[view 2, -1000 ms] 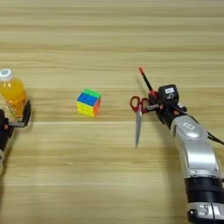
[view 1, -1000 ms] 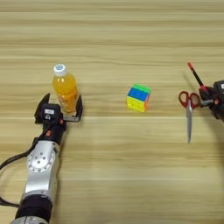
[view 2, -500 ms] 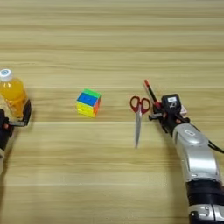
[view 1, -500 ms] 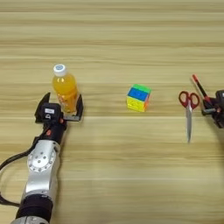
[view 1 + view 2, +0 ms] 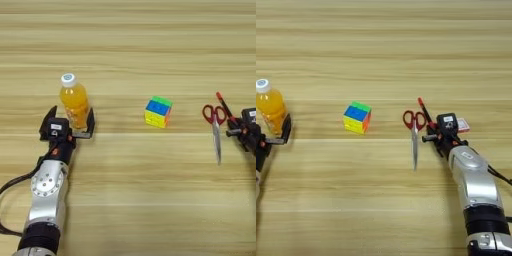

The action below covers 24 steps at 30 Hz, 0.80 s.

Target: Move the objects on the table

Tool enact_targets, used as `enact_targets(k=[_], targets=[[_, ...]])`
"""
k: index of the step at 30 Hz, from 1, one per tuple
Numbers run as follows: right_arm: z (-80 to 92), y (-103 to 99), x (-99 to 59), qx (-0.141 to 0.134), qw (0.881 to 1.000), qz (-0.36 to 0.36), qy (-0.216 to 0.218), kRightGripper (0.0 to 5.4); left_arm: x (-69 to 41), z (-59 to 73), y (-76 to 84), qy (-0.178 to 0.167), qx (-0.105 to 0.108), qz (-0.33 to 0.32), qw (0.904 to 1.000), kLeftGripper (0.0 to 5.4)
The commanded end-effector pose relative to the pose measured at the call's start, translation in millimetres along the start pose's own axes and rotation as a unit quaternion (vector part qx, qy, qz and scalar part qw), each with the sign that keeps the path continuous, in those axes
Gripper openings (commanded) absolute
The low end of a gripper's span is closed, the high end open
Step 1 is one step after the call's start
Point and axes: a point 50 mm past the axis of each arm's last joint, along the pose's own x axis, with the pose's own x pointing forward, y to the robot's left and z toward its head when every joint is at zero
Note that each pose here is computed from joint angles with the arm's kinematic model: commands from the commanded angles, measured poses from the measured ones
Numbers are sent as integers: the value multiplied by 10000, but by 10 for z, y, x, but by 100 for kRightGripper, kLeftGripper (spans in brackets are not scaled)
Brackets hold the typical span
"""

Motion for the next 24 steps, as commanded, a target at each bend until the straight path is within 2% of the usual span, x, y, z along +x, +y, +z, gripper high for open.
enact_targets(k=[1,3,5,11,18,20,21,24], targets=[[-39,-11,5,-16,9999,-44,118,77,-26,-15,27,84,-31,32,10000,540],[-33,-9,3,-30,9999,-39,100,77,-26,-15,31,85,-32,40,10000,540],[-13,-9,-1,-70,10000,-47,41,125,-26,-15,35,86,-32,45,9999,540],[125,2,-17,-242,9986,-84,-460,212,-25,-18,42,90,-31,45,9999,540],[237,20,-38,-154,9962,-7,-860,295,-26,-18,46,88,-32,47,9999,540],[269,-20,-44,-193,9953,-108,-940,308,-25,-17,48,86,-32,49,9999,540],[278,-47,-45,-212,9950,-169,-959,347,-25,-17,49,86,-33,50,9999,540],[302,-156,-54,-301,9937,-413,-996,391,-24,-11,51,77,-29,47,10000,540]])
